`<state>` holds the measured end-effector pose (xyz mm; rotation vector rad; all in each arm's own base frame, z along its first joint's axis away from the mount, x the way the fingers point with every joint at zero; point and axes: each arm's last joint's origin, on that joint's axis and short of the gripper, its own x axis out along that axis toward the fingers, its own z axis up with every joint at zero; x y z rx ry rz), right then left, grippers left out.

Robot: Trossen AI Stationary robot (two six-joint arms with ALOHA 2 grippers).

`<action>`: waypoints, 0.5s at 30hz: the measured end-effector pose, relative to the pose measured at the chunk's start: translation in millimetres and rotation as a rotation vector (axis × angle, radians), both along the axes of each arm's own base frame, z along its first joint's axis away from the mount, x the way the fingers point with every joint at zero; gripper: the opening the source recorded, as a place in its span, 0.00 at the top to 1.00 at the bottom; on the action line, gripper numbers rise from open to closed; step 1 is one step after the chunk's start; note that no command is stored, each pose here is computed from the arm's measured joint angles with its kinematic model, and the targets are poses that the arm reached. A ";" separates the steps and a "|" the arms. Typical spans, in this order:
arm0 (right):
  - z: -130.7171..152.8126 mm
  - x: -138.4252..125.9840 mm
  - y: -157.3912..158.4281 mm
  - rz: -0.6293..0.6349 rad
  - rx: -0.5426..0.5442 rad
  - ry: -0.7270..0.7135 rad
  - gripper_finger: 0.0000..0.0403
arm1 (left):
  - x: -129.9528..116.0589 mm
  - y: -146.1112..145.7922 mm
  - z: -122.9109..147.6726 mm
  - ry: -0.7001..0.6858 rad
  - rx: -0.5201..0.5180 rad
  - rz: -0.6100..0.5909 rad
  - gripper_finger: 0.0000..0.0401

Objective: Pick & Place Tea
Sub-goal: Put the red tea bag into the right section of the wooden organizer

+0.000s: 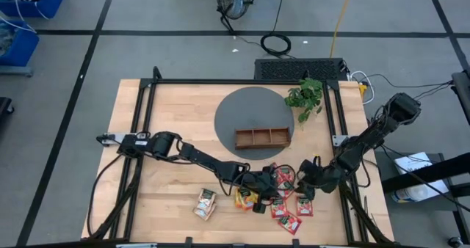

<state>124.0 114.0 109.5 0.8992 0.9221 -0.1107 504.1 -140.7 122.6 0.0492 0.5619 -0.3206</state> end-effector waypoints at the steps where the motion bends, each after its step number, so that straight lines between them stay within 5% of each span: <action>1: -2.8 -1.2 -1.3 -0.004 0.014 -0.017 0.50 | 0.1 0.1 -0.3 0.000 -0.001 0.000 0.91; 15: -12.1 -6.6 -8.0 -0.004 -0.009 -0.059 0.51 | 5.7 7.9 -18.5 -0.002 -0.031 0.022 0.91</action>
